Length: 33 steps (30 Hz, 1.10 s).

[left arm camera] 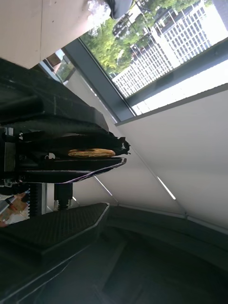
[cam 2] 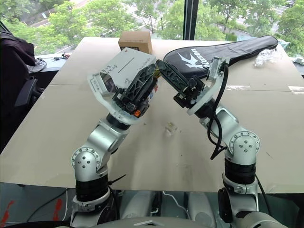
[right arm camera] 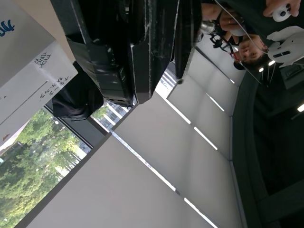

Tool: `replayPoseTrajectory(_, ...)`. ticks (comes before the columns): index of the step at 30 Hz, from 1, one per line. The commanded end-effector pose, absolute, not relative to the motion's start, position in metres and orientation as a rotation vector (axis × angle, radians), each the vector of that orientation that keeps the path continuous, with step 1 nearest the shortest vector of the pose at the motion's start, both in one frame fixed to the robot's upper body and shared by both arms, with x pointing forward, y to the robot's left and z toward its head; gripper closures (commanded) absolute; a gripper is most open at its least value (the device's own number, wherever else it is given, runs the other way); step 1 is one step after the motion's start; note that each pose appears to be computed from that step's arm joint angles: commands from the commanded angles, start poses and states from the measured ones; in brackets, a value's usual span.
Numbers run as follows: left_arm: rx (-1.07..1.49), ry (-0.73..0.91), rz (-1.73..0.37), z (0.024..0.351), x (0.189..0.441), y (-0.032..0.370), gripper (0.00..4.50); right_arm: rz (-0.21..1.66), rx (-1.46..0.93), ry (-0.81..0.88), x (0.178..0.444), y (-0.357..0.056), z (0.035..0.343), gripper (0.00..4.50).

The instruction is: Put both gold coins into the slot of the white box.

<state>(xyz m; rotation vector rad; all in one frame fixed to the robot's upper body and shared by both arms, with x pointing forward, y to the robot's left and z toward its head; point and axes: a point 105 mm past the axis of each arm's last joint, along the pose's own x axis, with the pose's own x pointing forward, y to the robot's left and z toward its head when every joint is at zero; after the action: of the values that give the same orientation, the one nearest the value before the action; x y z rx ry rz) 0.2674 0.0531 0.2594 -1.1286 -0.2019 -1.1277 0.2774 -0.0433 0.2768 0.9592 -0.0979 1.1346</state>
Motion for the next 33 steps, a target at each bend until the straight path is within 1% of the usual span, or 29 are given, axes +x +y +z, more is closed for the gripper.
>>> replayPoseTrajectory(1, -1.131, -0.232, -1.177, 0.269, 0.26, 0.051, 4.47, 1.167, 0.955, -0.148, 0.269, -0.044, 0.288, 4.5)
replayPoseTrajectory(7, -1.133, -0.232, -1.17, 0.269, 0.263, 0.051, 4.47, 1.168, 0.925, -0.162, 0.269, -0.045, 0.289, 4.5)
replayPoseTrajectory(10, -1.091, -0.236, -1.15, 0.267, 0.263, 0.055, 4.5, 1.161, 0.909, -0.184, 0.269, -0.048, 0.29, 3.65)
replayPoseTrajectory(12, -0.994, -0.247, -1.128, 0.266, 0.262, 0.065, 4.5, 1.069, 0.877, -0.205, 0.28, -0.06, 0.287, 2.65)
replayPoseTrajectory(13, -0.935, -0.267, -1.118, 0.268, 0.26, 0.072, 4.5, 1.032, 0.84, -0.216, 0.284, -0.067, 0.285, 2.25)
replayPoseTrajectory(14, -0.878, -0.308, -1.106, 0.278, 0.258, 0.087, 4.5, 1.0, 0.787, -0.236, 0.288, -0.078, 0.284, 1.82)
replayPoseTrajectory(16, -0.785, -0.354, -1.09, 0.29, 0.255, 0.105, 4.5, 0.971, 0.723, -0.27, 0.291, -0.094, 0.286, 1.82)
replayPoseTrajectory(18, -0.609, -0.353, -1.031, 0.296, 0.259, 0.119, 4.5, 0.956, 0.594, -0.295, 0.29, -0.109, 0.286, 1.82)
replayPoseTrajectory(20, -0.408, -0.344, -0.919, 0.304, 0.274, 0.129, 4.5, 0.953, 0.394, -0.301, 0.289, -0.121, 0.281, 1.82)
replayPoseTrajectory(22, -0.266, -0.381, -0.817, 0.316, 0.287, 0.132, 4.5, 0.975, 0.227, -0.3, 0.287, -0.125, 0.276, 1.82)
replayPoseTrajectory(25, -0.154, -0.41, -0.656, 0.33, 0.311, 0.133, 4.5, 1.024, 0.028, -0.288, 0.283, -0.13, 0.27, 1.82)
replayPoseTrajectory(27, -0.016, -0.377, -0.565, 0.325, 0.325, 0.131, 4.5, 1.052, -0.048, -0.286, 0.281, -0.131, 0.27, 1.82)
replayPoseTrajectory(29, 0.131, -0.313, -0.466, 0.312, 0.339, 0.135, 4.5, 1.081, -0.099, -0.285, 0.278, -0.129, 0.271, 1.82)
replayPoseTrajectory(33, 0.222, -0.266, -0.387, 0.301, 0.351, 0.137, 4.5, 1.102, -0.115, -0.309, 0.277, -0.126, 0.277, 1.82)
